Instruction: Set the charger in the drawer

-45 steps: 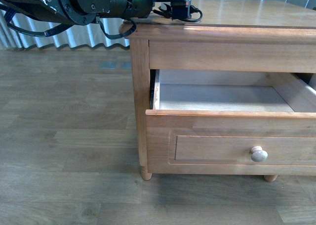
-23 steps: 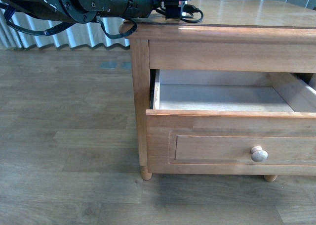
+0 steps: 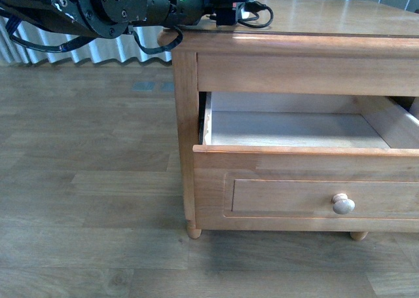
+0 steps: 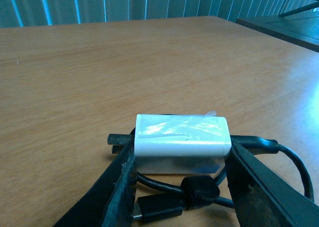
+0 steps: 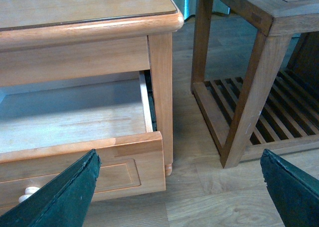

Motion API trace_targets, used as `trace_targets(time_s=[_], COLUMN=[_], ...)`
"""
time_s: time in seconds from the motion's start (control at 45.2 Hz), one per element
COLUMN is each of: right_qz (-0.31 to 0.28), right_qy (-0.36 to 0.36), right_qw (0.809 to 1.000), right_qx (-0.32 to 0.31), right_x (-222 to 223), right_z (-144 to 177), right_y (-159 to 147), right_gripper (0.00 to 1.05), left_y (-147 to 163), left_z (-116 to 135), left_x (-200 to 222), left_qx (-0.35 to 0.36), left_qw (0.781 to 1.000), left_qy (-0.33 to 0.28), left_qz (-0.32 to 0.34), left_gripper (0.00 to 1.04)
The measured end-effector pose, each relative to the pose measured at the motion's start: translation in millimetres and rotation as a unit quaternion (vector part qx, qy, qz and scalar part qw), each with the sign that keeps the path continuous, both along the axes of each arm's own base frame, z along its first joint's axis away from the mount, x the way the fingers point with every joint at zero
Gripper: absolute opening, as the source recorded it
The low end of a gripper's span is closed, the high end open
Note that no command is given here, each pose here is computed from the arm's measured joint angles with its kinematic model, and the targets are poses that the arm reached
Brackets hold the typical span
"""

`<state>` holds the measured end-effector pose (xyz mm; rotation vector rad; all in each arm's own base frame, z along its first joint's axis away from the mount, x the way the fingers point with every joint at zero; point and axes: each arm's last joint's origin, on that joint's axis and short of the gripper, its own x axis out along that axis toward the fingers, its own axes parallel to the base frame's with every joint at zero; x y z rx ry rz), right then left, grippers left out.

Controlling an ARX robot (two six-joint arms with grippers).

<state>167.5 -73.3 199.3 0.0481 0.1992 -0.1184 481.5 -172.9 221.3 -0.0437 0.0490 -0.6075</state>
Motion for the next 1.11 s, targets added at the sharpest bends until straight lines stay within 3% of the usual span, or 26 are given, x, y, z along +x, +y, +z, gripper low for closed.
trace_targets(time_s=[0.265, 0.641, 1.106], right_qz=[0.000, 0.000, 0.000], right_qy=[0.000, 0.000, 0.000], right_qw=[1.000, 1.000, 1.000], right_qx=[0.000, 0.000, 0.000], right_x=[0.0, 0.0, 0.0], right_z=[0.0, 0.0, 0.0], right_y=[0.0, 0.0, 0.0], right_gripper=[0.96, 0.96, 0.96], left_y=[-18.2, -72.2, -82.0], left_z=[0.6, -3.8, -54.6], left_x=[-29.9, -87.7, -72.5], left_qx=[-0.027, -0.032, 0.009], left_qw=[0.997, 0.982, 0.987], left_qy=[-0.004, 0.008, 0.078], left_qz=[-0.069, -0.185, -0.139], left_gripper=[0.47, 0.47, 0.47])
